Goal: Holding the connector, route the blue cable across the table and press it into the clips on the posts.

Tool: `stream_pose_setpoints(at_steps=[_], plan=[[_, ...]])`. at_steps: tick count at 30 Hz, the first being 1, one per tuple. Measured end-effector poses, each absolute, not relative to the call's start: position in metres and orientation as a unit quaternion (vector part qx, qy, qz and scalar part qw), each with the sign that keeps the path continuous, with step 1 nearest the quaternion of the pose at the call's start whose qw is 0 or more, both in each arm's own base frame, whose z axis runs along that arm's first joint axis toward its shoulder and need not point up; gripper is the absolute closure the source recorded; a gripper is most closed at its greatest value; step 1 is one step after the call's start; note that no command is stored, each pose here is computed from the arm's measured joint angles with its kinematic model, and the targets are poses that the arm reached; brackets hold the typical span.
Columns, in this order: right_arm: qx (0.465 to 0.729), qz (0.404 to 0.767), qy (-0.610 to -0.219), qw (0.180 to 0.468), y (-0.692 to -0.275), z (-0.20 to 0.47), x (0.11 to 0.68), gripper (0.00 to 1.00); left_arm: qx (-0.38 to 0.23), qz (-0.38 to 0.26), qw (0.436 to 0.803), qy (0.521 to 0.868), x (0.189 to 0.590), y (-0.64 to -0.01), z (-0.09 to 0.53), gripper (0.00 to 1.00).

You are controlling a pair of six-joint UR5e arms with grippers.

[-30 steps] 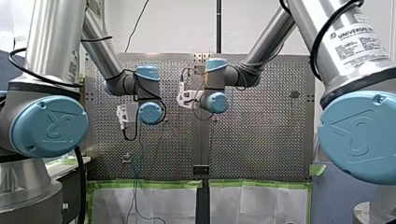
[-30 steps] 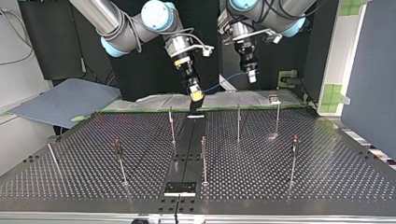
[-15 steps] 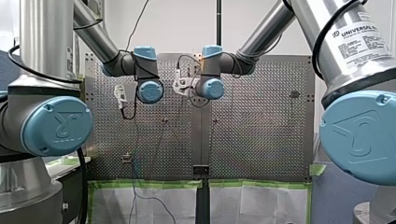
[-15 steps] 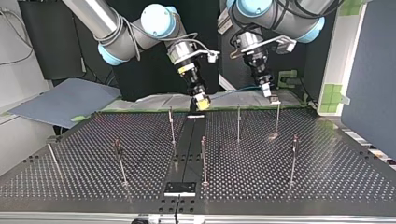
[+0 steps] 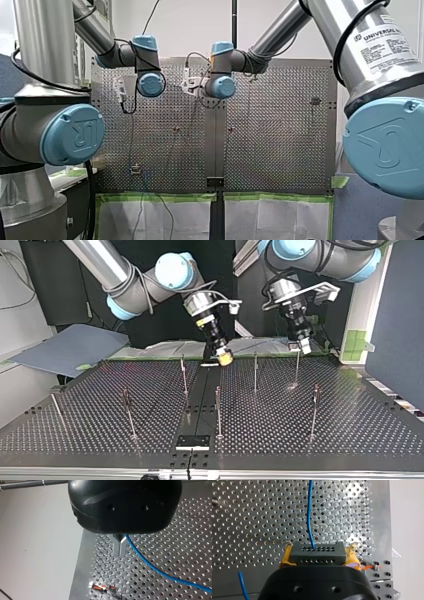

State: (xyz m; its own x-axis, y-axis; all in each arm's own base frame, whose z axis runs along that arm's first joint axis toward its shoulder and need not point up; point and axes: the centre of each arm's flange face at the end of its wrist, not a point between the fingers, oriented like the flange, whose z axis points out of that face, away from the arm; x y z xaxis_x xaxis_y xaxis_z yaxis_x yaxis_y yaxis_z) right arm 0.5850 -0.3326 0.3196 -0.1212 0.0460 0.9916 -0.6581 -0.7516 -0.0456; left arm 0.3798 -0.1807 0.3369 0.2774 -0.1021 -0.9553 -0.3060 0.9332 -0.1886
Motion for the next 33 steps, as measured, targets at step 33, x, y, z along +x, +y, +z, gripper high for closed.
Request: stream_pose_setpoints(at_steps=[33], plan=[[0.632, 0.701, -0.24, 0.228, -0.346, 0.363, 0.639, 1.0, -0.194, 0.065, 0.796, 0.57, 0.441, -0.13, 0.366, 1.0]])
